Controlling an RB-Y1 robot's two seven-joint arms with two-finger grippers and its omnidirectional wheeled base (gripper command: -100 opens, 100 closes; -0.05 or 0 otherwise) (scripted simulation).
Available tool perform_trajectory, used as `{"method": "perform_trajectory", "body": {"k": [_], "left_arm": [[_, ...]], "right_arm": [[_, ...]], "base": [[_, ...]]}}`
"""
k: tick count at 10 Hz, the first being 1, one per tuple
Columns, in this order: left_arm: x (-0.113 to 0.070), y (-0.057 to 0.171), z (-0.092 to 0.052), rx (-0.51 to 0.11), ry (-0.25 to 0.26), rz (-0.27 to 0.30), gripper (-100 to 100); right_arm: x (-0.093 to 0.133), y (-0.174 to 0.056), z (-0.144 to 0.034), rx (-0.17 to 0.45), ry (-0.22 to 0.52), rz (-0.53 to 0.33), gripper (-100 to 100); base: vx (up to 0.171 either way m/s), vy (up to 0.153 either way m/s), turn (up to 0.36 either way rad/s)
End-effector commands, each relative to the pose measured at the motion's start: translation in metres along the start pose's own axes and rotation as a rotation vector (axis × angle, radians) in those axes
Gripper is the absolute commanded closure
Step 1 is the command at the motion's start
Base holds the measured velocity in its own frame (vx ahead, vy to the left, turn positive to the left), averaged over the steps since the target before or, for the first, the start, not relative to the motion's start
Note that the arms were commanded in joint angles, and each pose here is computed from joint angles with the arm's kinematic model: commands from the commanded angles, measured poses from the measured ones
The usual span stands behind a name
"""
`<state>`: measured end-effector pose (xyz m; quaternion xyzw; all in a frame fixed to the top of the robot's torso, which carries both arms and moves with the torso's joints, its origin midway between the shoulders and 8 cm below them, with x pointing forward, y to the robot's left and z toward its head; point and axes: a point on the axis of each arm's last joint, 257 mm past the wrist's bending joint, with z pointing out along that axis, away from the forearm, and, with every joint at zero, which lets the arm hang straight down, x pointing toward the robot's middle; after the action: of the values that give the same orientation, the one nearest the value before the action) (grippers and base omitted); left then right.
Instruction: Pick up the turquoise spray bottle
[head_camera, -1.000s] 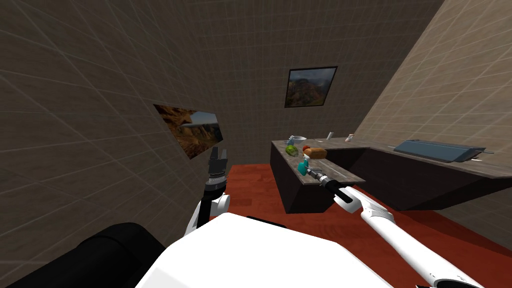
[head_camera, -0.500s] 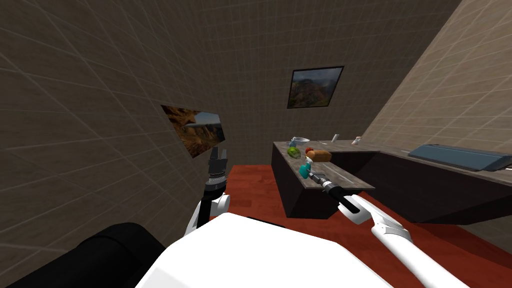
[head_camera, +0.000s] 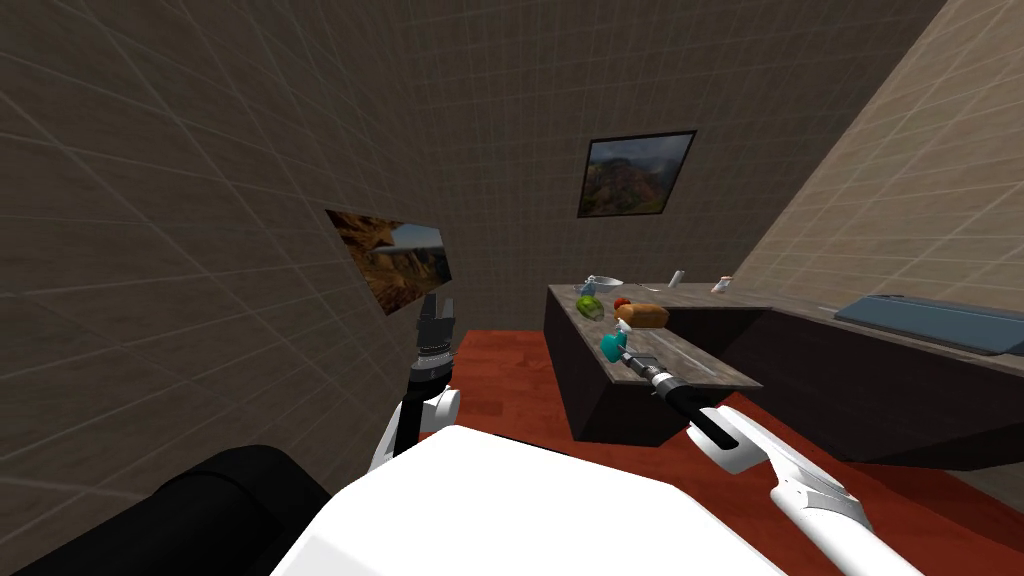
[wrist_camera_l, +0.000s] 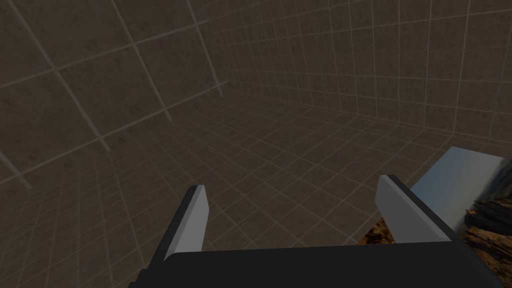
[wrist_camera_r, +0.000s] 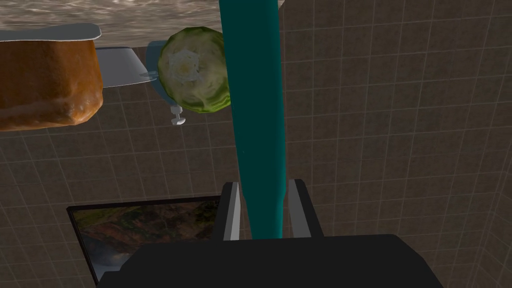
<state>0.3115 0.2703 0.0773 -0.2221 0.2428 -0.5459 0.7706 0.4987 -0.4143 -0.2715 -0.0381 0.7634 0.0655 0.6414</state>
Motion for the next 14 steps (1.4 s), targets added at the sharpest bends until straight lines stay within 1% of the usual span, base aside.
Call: {"method": "perform_trajectory", "body": {"k": [1, 2, 3, 4, 6, 7, 8, 9, 10, 11, 12, 13, 14], "left_arm": [[0.0, 0.0, 0.0, 0.0, 0.0, 0.0, 0], [0.0, 0.0, 0.0, 0.0, 0.0, 0.0, 0], [0.0, 0.0, 0.0, 0.0, 0.0, 0.0, 0], [0.0, 0.0, 0.0, 0.0, 0.0, 0.0, 0], [0.0, 0.0, 0.0, 0.0, 0.0, 0.0, 0], [0.0, 0.0, 0.0, 0.0, 0.0, 0.0, 0], [0.0, 0.0, 0.0, 0.0, 0.0, 0.0, 0], [0.0, 0.0, 0.0, 0.0, 0.0, 0.0, 0], [0.0, 0.0, 0.0, 0.0, 0.0, 0.0, 0], [0.0, 0.0, 0.0, 0.0, 0.0, 0.0, 0], [0.0, 0.0, 0.0, 0.0, 0.0, 0.0, 0], [0.0, 0.0, 0.0, 0.0, 0.0, 0.0, 0], [0.0, 0.0, 0.0, 0.0, 0.0, 0.0, 0]], "right_arm": [[0.001, -0.007, -0.012, 0.035, -0.005, 0.003, 100], [0.004, 0.001, -0.02, 0.023, -0.002, 0.004, 100], [0.008, 0.003, -0.025, 0.021, 0.006, 0.006, 100], [0.003, -0.01, -0.033, 0.065, -0.005, 0.002, 100], [0.01, 0.0, -0.047, 0.051, 0.008, 0.005, 100], [0.008, 0.003, -0.048, 0.046, 0.004, 0.004, 100], [0.006, -0.012, -0.061, 0.095, 0.004, -0.001, 100], [0.011, -0.009, -0.066, 0.093, 0.012, 0.001, 100], [0.011, -0.002, -0.073, 0.081, 0.012, 0.001, 100], [0.005, 0.002, -0.071, 0.072, 0.002, -0.001, 100], [0.003, -0.012, -0.086, 0.122, 0.004, -0.009, 100], [0.005, -0.006, -0.092, 0.115, 0.009, -0.009, 100], [0.0, 0.002, -0.095, 0.101, 0.001, -0.011, 100]], "base": [[0.035, -0.018, 0.129], [0.04, -0.033, 0.08], [0.018, -0.022, -0.004], [0.029, -0.034, 0.117], [0.038, -0.034, 0.038], [0.002, -0.004, -0.022], [0.026, -0.024, 0.128], [0.044, -0.039, 0.095], [0.025, -0.022, -0.004], [0.003, -0.004, -0.025], [0.033, -0.018, 0.128], [0.043, -0.035, 0.082], [0.021, -0.027, -0.002]]}}
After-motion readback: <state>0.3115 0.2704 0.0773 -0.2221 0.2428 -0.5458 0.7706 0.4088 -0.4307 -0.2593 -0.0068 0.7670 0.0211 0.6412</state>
